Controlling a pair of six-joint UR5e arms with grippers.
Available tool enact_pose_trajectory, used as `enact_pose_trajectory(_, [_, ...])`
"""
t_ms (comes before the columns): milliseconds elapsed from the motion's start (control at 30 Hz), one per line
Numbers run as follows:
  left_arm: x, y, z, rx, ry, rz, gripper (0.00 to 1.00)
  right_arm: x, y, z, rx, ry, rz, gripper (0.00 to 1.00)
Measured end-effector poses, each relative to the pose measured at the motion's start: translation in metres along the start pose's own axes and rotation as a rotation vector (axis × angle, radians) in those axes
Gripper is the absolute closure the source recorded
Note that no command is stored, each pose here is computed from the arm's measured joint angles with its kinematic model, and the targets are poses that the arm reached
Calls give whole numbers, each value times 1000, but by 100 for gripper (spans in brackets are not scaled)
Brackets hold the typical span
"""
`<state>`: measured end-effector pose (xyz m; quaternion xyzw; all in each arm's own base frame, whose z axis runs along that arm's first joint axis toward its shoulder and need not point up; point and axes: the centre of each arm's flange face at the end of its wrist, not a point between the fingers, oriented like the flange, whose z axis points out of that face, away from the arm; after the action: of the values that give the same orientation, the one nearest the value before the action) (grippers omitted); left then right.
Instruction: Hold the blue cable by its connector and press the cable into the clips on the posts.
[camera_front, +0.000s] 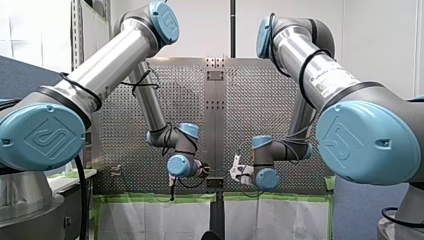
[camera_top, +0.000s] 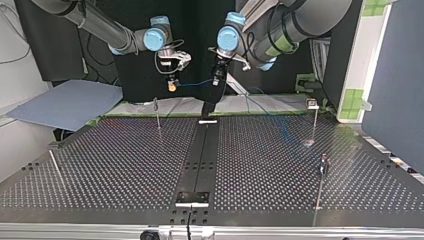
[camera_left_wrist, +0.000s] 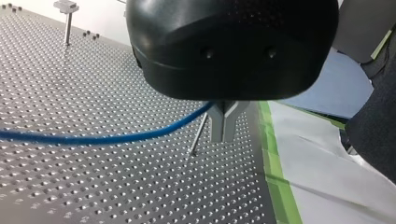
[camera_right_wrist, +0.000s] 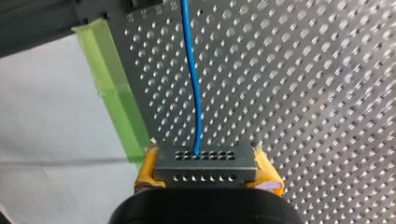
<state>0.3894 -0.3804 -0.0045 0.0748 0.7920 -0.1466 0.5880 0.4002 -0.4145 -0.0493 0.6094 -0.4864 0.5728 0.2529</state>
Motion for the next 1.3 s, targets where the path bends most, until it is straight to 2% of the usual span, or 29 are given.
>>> enact_pose_trajectory(233, [19,-19,12,25,-1,5,100,-8,17,-2,-18,23,11,100])
enact_pose_trajectory(467, [40,-48,21,38,-33,-10,100,-9,35,-8,-41,49,20,100])
enact_pose_trajectory(667, [39,-72,26,51,-69,-24,100,-12,48,-17,-61,66,29,100])
enact_pose_trajectory(833, [44,-83,34,70,-80,-26,100,-11,58,-20,-73,88,37,100])
enact_pose_trajectory(1100, [65,-101,46,105,-82,-16,100,-10,86,-32,-100,111,50,100])
enact_pose_trajectory(1300, [61,-113,52,121,-100,-22,100,-2,109,-30,-105,140,51,100])
